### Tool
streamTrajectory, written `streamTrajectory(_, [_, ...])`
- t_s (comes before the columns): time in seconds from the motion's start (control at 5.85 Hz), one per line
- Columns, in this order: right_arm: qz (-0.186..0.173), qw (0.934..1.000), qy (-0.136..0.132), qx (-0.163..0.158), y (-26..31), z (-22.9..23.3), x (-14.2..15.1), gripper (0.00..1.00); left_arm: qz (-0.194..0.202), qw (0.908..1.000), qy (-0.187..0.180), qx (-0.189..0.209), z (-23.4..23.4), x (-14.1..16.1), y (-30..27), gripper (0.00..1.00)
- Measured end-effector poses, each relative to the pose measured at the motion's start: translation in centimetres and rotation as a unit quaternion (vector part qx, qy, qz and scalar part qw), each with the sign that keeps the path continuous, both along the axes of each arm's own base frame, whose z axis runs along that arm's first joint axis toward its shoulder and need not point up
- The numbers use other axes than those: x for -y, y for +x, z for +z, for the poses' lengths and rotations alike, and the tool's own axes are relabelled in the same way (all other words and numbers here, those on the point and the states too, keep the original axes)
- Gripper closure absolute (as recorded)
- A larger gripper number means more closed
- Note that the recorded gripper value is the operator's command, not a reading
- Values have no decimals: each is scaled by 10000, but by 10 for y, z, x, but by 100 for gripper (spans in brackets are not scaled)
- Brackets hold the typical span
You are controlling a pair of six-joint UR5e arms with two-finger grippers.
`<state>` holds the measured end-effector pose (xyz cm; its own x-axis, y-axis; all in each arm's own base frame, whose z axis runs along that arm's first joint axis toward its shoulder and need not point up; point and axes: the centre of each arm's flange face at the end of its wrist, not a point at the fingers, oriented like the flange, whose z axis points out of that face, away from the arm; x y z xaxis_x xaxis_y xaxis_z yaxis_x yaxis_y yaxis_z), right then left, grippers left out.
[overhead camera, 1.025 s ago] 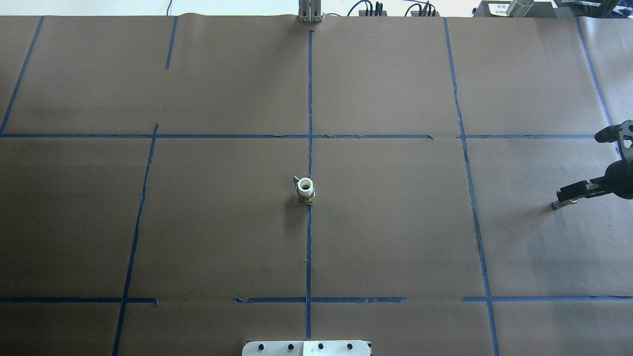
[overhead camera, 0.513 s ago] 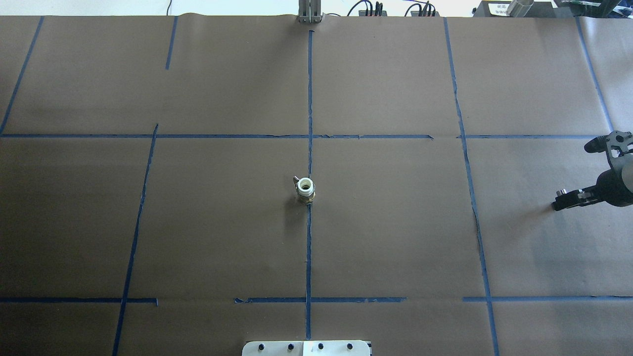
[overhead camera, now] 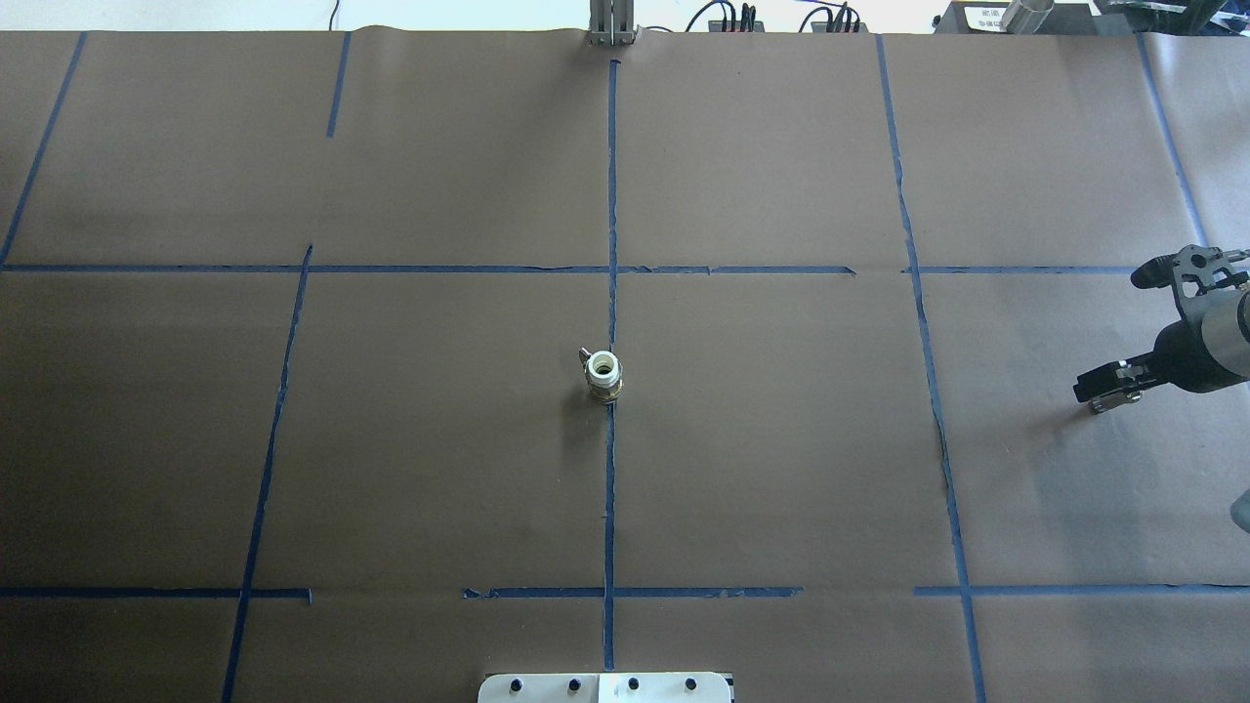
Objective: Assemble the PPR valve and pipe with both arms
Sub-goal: 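Lower the right gripper onto the chrome pipe fitting and grasp it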
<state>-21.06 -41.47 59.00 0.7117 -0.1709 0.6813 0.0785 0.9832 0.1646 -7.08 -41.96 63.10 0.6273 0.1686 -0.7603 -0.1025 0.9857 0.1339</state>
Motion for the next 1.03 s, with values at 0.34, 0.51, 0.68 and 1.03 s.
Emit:
streamTrajectory(0.34, [7, 10000, -36, -35, 5, 6, -4, 15, 0, 10000, 1, 0, 0, 0, 0, 0])
streamTrajectory(0.51, [8, 10000, -54, -48, 7, 8, -6, 31, 0, 10000, 1, 0, 0, 0, 0, 0])
streamTrajectory(0.68, [11, 10000, -59, -58, 8, 9, -6, 90, 0, 10000, 0, 0, 0, 0, 0, 0])
streamTrajectory(1.03, [16, 10000, -63, -71, 8, 10, -6, 100, -5, 10000, 8, 0, -1, 0, 0, 0])
